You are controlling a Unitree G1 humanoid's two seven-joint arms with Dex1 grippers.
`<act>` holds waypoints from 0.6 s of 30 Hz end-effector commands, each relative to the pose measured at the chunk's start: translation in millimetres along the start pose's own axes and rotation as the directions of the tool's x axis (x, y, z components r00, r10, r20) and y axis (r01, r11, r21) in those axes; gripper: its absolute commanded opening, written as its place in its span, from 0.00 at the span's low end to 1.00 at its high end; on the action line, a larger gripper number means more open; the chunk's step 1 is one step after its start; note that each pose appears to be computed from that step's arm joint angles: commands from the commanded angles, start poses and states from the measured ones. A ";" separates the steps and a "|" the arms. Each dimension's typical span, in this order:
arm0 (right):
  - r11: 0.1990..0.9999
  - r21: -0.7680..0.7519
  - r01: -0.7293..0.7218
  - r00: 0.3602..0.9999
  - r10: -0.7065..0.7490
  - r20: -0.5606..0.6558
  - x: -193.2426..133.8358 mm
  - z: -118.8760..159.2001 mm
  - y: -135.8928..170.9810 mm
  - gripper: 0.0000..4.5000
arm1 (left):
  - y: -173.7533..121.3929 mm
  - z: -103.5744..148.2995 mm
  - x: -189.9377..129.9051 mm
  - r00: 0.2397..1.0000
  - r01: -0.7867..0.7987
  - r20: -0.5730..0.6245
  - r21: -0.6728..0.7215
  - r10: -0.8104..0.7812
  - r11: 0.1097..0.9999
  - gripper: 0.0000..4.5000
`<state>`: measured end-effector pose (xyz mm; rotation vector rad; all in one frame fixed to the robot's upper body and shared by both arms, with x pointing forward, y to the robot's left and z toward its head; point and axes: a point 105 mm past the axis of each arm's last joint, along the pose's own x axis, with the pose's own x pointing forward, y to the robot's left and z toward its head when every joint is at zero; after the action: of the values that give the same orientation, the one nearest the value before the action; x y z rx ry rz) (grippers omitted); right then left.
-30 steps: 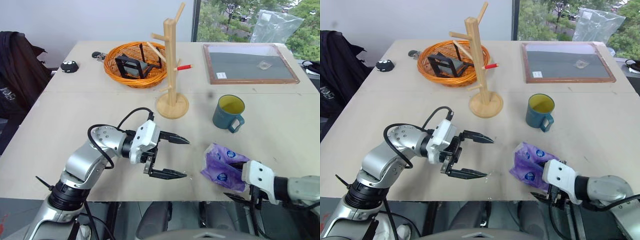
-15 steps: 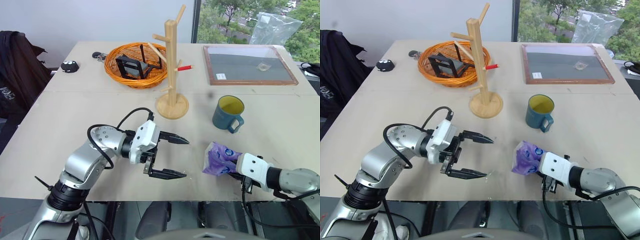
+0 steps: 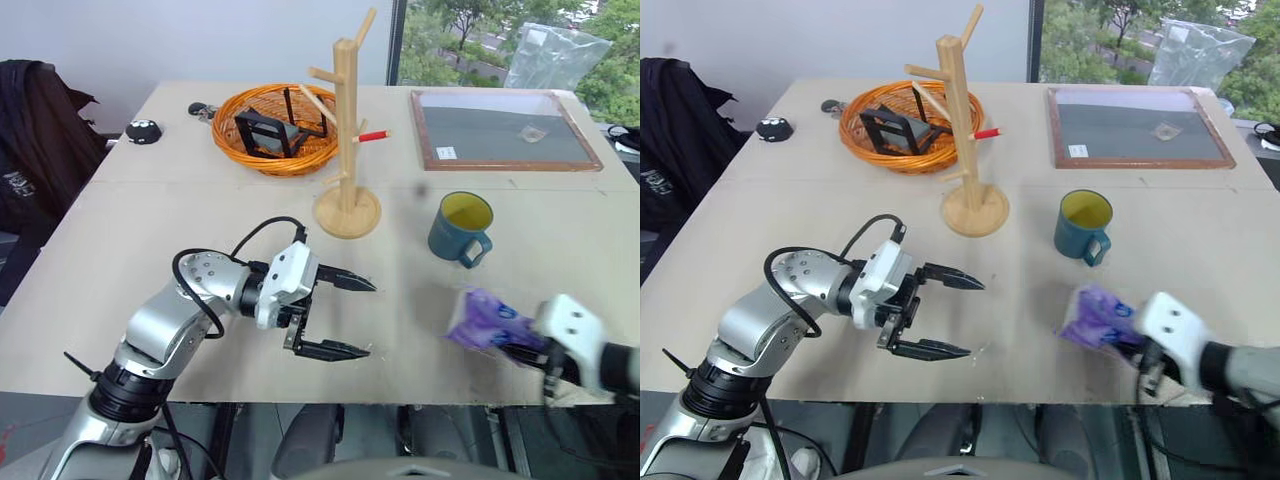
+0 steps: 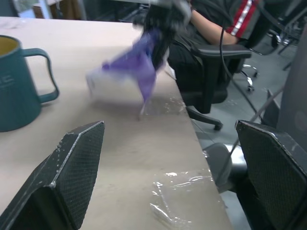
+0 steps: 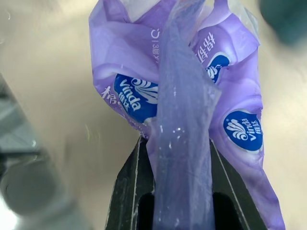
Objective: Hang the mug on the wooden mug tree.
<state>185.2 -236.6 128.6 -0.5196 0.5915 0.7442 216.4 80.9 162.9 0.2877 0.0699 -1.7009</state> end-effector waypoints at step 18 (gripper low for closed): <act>0.839 -0.001 0.544 0.839 -0.544 0.018 -3.7 -17.0 -209.2 0.99 | 45.5 0.6 43.0 0.971 -0.240 0.032 0.062 0.238 0.969 1.00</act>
<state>335.4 -376.7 134.7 -0.5991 0.4767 0.2285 261.4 33.2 149.1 0.2896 0.0256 -1.4730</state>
